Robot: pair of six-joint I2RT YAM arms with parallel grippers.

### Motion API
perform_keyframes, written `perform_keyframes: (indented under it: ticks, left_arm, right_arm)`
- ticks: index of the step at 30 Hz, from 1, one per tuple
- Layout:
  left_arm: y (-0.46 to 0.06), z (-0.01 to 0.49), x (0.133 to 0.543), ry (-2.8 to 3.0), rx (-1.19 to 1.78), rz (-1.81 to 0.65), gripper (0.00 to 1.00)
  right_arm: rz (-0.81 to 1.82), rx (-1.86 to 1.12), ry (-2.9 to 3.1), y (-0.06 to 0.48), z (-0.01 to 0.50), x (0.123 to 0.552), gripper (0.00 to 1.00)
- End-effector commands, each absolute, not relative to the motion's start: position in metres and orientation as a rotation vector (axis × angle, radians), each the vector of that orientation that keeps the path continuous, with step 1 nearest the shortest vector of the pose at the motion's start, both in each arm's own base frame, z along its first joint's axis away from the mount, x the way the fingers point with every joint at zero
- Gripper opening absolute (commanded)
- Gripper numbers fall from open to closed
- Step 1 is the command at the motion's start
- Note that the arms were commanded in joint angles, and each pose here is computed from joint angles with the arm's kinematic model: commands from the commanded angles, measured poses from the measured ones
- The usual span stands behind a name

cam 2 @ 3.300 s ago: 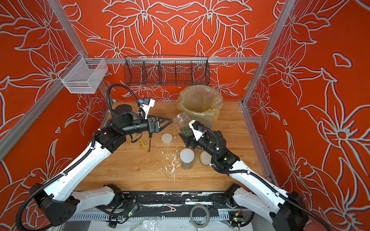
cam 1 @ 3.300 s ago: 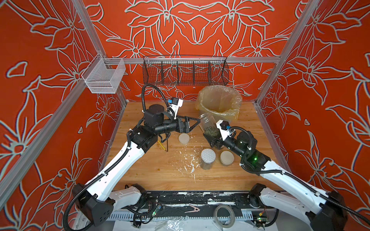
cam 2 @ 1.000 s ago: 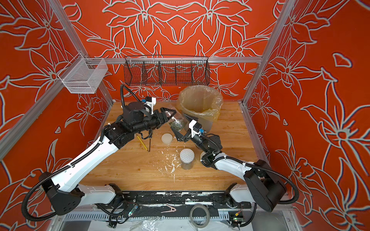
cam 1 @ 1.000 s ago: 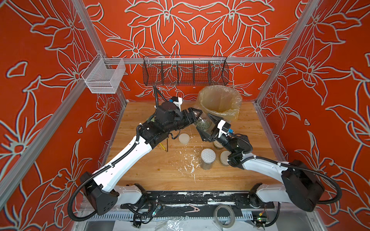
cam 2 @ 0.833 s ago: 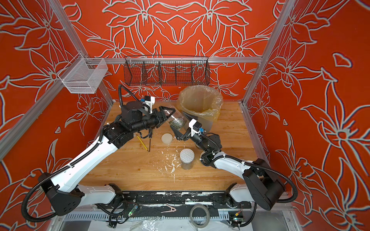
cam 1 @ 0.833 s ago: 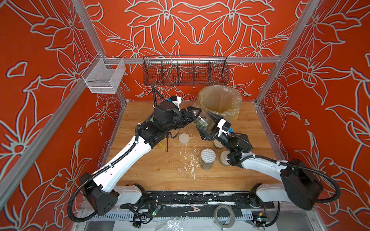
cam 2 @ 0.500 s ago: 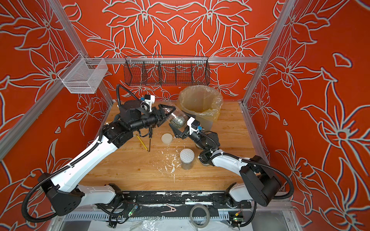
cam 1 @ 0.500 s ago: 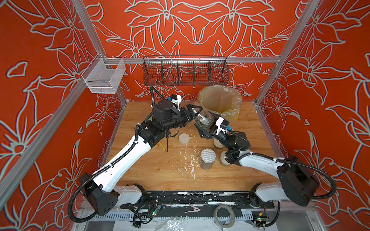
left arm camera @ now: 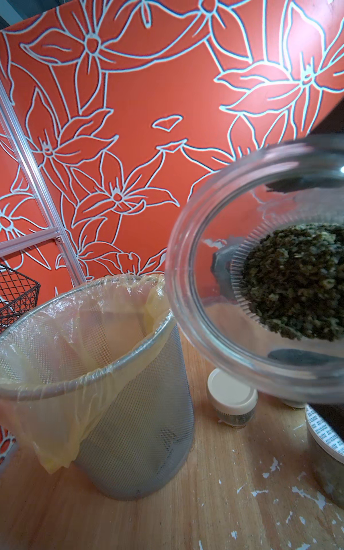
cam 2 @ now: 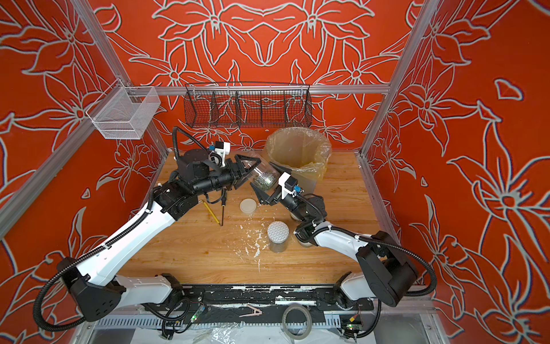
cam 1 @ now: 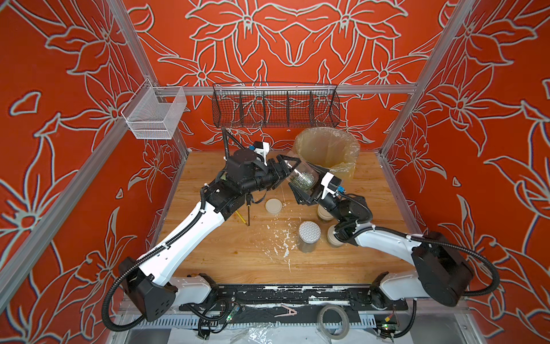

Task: Empty moldy tea leaves from jars
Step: Adjust the jar.

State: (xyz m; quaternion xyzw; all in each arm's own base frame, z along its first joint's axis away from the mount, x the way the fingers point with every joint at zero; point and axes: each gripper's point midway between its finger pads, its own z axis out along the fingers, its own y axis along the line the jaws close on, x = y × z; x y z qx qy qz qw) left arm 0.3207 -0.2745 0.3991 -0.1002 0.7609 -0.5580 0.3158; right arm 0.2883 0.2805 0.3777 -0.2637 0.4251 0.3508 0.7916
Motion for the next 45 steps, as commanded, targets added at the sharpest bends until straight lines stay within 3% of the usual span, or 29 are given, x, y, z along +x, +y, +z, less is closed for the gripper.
perform_keyframes:
  ticks: [1,3,8,13,14,18,19,30,37,45]
  left_arm:
    - [-0.272,0.437,0.316,1.865,-0.212,-1.551,0.42]
    - [-0.273,0.436,0.316,1.868,-0.213,-1.553,0.41]
    - [-0.273,0.434,0.317,1.874,-0.214,-1.551,0.41]
    - [-0.273,0.433,0.318,1.874,-0.218,-1.546,0.42]
    - [-0.273,0.433,0.318,1.874,-0.216,-1.545,0.47]
    - [-0.269,0.437,0.318,1.852,-0.195,-1.512,0.95]
    - [-0.268,0.438,0.318,1.847,-0.19,-1.496,1.0]
    - [-0.238,0.464,0.31,1.768,-0.126,-1.288,0.98]
    - [-0.21,0.472,0.298,1.718,-0.084,-1.113,0.98]
    - [-0.214,0.456,0.274,1.772,0.239,-0.944,0.98]
  right_arm:
    - [0.768,-0.547,0.837,0.276,0.402,0.279,0.91]
    - [0.771,-0.545,0.839,0.276,0.401,0.279,0.86]
    - [0.771,-0.549,0.83,0.276,0.404,0.277,0.86]
    - [0.777,-0.56,0.822,0.277,0.405,0.276,0.66]
    - [0.78,-0.563,0.819,0.278,0.406,0.275,0.61]
    - [0.786,-0.56,0.803,0.275,0.412,0.271,0.47]
    - [0.785,-0.555,0.799,0.274,0.414,0.27,0.44]
    - [0.752,-0.459,0.763,0.251,0.439,0.263,0.3]
    - [0.664,-0.408,0.796,0.234,0.457,0.265,0.27]
    - [0.46,-0.32,1.002,0.204,0.465,0.295,0.27]
